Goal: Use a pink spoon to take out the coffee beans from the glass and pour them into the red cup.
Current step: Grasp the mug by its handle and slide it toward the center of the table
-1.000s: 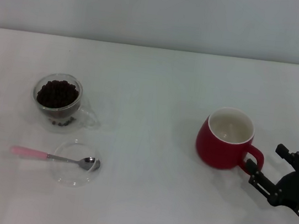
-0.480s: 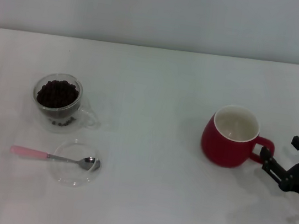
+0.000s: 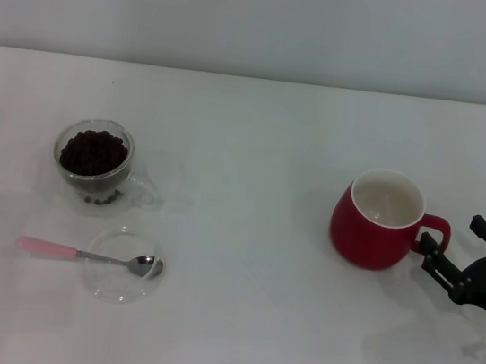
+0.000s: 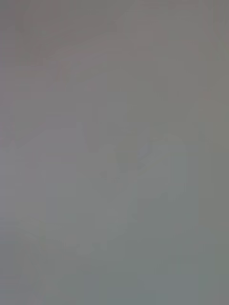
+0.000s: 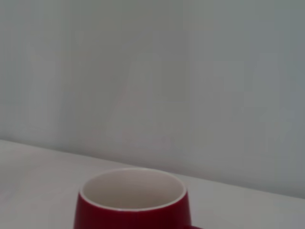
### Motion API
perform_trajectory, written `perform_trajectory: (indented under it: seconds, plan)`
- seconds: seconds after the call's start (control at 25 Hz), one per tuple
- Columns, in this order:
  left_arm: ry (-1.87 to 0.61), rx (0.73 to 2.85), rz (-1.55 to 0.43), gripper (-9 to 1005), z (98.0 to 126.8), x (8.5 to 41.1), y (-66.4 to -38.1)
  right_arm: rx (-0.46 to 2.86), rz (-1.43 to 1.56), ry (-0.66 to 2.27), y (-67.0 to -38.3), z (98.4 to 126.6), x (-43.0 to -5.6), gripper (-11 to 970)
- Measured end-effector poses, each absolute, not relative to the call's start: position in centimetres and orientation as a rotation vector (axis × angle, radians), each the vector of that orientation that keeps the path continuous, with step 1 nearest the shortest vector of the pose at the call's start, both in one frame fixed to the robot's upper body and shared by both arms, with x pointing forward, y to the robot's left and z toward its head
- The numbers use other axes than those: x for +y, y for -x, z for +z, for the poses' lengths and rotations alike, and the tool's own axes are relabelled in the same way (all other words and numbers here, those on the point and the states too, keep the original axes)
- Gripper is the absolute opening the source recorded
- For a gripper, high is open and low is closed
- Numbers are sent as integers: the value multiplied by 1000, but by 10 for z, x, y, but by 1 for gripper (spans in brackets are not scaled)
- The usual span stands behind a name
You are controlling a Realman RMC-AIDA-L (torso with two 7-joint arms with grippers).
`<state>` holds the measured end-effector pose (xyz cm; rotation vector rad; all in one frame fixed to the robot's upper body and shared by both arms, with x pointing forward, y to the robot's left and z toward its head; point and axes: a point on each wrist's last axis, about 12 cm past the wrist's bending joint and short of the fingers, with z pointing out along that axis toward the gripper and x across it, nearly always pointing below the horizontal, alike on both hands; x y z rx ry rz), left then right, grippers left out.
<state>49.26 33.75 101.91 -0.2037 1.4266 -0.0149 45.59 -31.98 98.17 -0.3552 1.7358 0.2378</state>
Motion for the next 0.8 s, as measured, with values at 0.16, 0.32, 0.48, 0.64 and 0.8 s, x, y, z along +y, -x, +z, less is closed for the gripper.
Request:
perform_trajectory:
  seconds: [0.16,0.32,0.48,0.64,0.8]
  plan:
    - [204,1429,-15,876,1019,338,-492,1738,238,358,-456,981,-319,763]
    - [207,1433,-9,876,1017,339,-489,1744,236,360,-456,981,-320,745]
    - [207,1433,-7,876,1017,340,-488,1749,236,361,-456,980,-320,727]
    - [205,1431,-5,875,1018,341,-489,1762,232,360,-456,979,-320,664]
    - [204,1431,-3,875,1018,342,-489,1777,237,369,-457,977,-318,556]
